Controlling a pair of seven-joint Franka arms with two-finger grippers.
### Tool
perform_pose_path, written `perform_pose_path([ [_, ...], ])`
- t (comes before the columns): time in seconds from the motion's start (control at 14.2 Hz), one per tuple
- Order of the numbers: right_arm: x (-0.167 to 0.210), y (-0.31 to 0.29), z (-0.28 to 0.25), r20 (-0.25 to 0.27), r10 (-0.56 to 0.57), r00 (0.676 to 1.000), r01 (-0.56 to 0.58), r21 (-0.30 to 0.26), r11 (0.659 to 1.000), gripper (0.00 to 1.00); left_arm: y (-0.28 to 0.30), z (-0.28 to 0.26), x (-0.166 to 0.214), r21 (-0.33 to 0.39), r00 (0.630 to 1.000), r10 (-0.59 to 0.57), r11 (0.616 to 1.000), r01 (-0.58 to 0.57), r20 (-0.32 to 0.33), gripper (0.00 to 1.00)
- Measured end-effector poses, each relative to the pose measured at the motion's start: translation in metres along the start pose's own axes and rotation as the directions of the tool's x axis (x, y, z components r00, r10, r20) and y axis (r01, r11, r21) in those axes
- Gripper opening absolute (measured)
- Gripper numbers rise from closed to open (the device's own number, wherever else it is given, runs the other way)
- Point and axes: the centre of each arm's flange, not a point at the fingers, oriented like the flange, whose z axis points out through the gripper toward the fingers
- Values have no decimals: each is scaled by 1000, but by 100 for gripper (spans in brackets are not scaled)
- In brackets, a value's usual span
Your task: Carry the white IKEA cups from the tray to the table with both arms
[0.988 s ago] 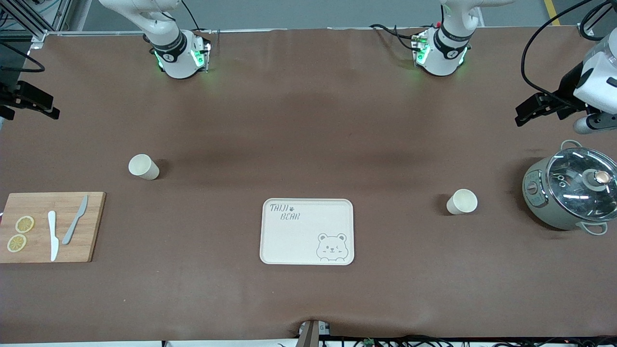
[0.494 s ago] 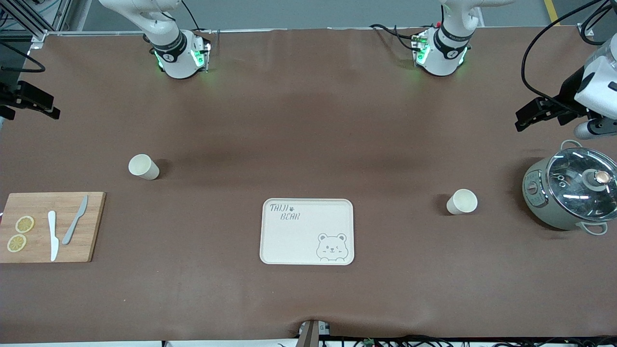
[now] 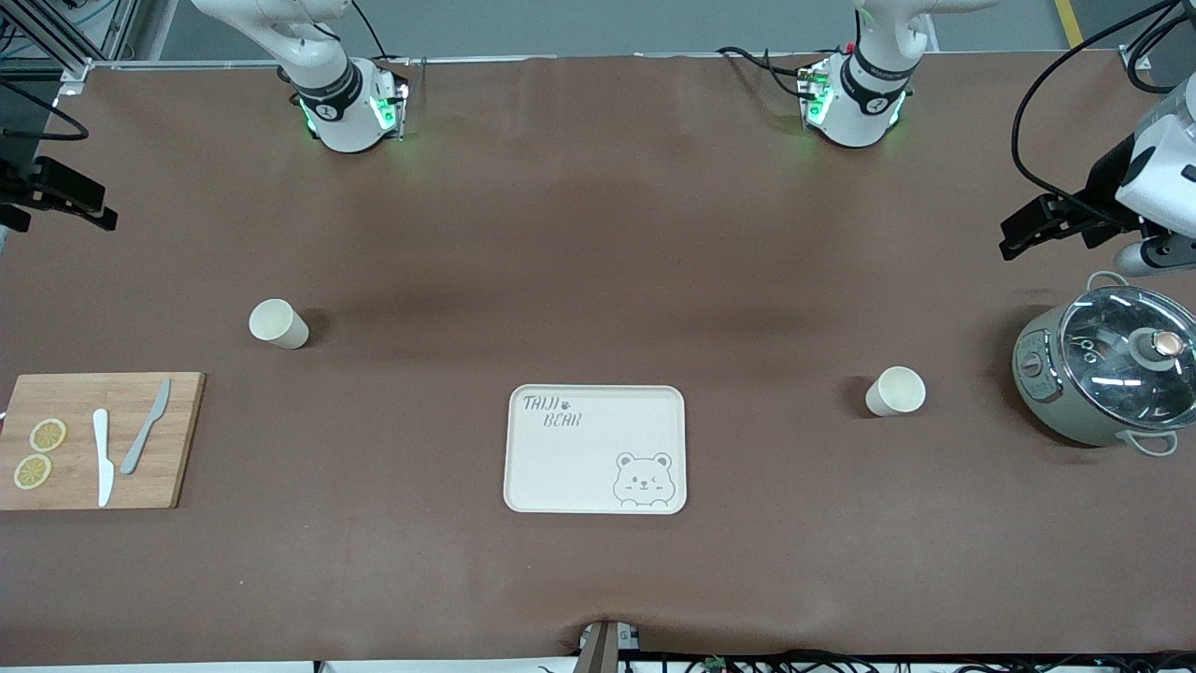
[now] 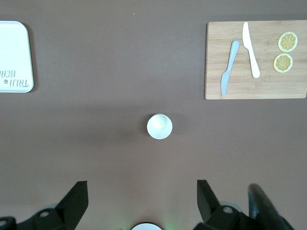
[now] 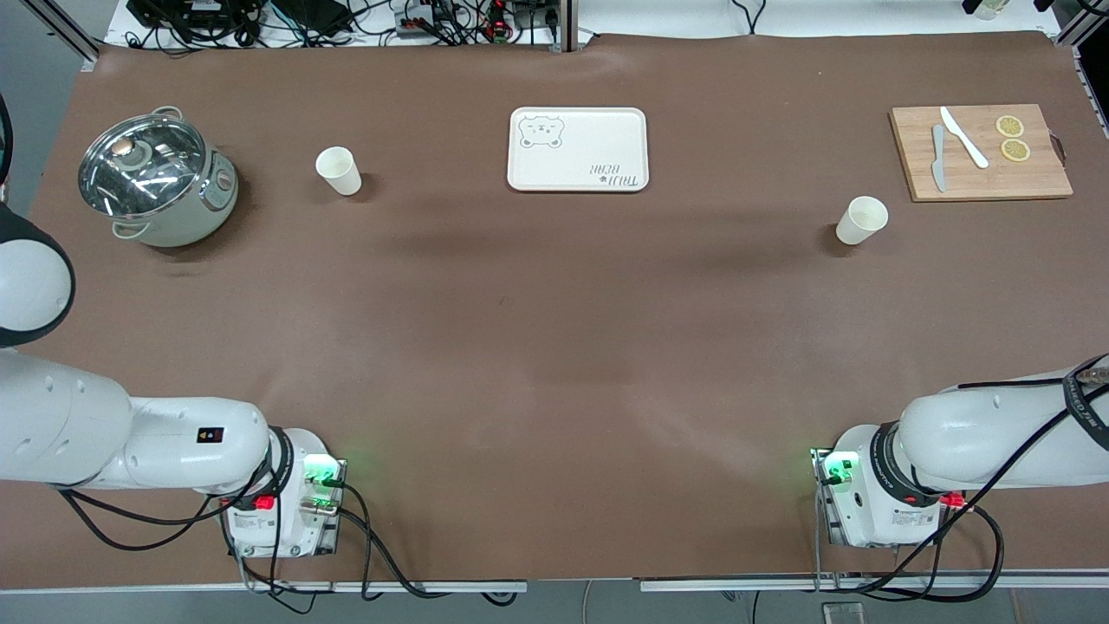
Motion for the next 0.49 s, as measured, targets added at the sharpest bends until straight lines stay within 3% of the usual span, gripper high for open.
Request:
perform_pose_path([
  [0.49, 0, 0, 0, 0, 0, 1000, 0, 0, 1000, 100, 0, -1, 0, 0, 1000, 1, 1000, -1, -2, 100],
])
